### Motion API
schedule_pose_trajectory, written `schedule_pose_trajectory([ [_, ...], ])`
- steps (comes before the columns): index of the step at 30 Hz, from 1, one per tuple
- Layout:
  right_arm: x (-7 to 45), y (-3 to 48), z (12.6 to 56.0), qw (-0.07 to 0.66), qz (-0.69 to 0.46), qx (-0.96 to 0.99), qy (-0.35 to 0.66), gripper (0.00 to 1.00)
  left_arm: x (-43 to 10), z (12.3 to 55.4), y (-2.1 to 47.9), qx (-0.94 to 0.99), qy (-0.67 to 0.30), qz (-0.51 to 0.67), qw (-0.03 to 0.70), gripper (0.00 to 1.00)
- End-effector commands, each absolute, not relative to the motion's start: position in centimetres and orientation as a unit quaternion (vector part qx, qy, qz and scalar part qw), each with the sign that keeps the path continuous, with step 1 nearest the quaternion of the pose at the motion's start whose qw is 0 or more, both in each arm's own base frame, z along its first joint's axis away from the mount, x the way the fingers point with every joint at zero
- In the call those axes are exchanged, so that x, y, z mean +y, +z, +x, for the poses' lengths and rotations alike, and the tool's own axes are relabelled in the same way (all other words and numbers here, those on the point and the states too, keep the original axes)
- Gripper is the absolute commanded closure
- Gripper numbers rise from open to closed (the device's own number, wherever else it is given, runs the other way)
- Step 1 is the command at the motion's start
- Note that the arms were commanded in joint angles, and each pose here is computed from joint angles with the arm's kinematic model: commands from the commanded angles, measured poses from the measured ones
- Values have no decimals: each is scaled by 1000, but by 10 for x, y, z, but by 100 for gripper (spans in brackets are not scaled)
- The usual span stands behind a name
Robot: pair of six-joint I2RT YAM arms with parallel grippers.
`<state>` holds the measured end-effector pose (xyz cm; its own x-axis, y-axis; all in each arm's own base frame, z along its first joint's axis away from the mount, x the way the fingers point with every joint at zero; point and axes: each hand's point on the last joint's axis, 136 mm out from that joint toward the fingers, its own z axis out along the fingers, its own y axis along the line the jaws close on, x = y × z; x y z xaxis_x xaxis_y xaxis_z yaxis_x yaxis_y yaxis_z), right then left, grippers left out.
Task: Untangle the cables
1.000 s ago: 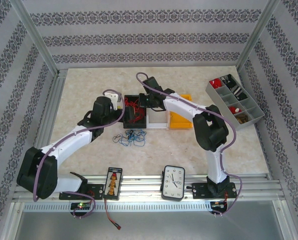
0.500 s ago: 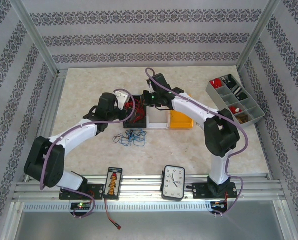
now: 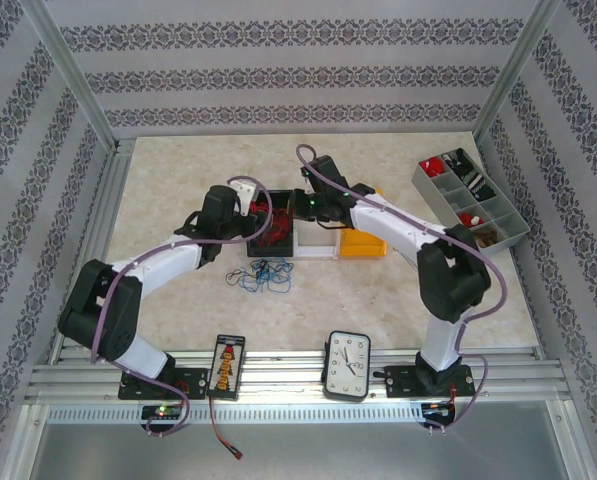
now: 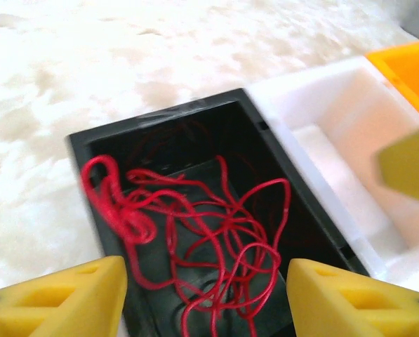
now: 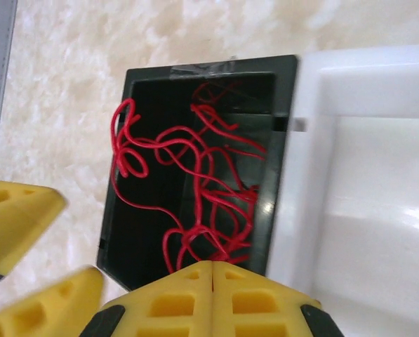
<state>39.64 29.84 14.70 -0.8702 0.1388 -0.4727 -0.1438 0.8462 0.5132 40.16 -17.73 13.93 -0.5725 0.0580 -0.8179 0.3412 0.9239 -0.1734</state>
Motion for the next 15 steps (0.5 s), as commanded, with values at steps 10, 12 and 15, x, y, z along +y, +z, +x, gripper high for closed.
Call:
schedule_pose_trajectory([
  [10, 302, 114, 298, 268, -198, 925, 181, 69, -136, 316, 119, 913, -141, 24, 383, 30],
  [12, 301, 102, 286, 250, -206, 928, 182, 62, -140, 298, 109, 921, -148, 46, 358, 26],
  [15, 299, 89, 284, 238, -207, 933, 171, 61, -154, 284, 101, 927, -143, 83, 337, 24],
])
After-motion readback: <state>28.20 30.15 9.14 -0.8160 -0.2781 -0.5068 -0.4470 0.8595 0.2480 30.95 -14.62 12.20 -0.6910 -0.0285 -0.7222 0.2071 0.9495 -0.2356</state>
